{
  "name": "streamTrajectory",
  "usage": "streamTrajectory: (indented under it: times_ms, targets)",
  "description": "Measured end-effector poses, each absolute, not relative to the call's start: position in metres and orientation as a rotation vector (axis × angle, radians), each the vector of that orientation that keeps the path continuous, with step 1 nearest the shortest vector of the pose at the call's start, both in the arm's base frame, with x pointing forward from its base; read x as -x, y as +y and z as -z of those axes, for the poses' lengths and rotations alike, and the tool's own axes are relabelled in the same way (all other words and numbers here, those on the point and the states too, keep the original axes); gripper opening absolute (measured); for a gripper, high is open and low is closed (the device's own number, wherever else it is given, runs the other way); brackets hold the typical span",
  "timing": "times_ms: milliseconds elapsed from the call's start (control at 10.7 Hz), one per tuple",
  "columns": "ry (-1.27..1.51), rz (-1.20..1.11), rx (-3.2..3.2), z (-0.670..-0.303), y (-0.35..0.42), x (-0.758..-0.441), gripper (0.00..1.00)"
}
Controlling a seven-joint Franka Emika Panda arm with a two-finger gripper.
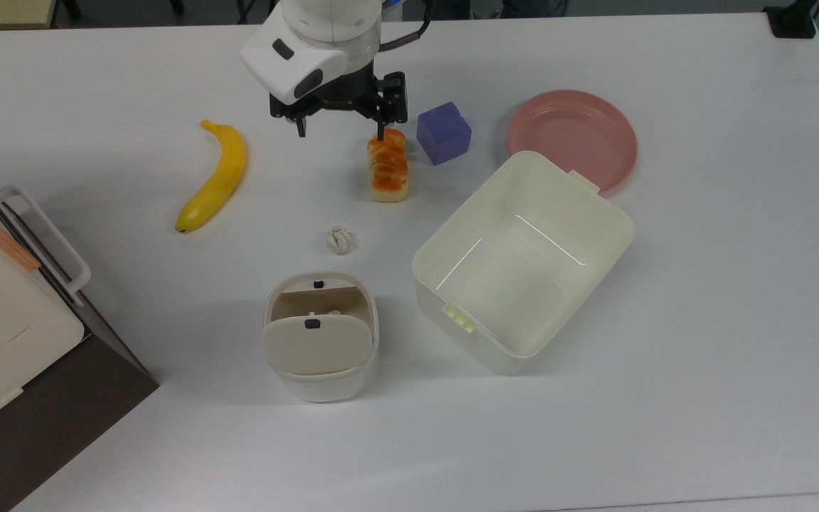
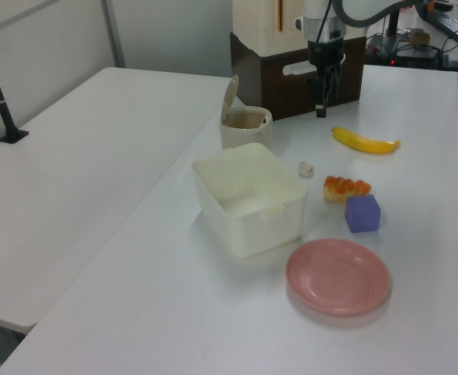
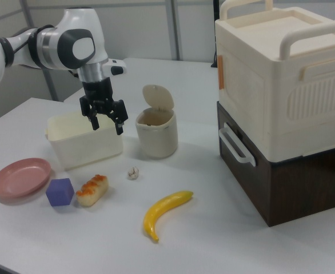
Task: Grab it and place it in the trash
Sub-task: 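Move the gripper down toward the small white round object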
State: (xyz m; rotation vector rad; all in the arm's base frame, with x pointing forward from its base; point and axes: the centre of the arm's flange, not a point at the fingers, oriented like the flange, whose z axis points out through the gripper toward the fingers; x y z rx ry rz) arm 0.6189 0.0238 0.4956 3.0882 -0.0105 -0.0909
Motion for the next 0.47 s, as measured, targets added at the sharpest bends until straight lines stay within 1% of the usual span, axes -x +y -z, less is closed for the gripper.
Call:
streamTrajectory:
  times_ms: [94,187,468]
  targets:
    - [0.004,0.055,-3.091,-0.489,0.021,-0.626,1.00]
    - [0.016,0.028,-3.076,-0.475,0.013,-0.634,0.98]
    - [0.068,0.073,-3.042,-0.421,-0.008,-0.652,0.96]
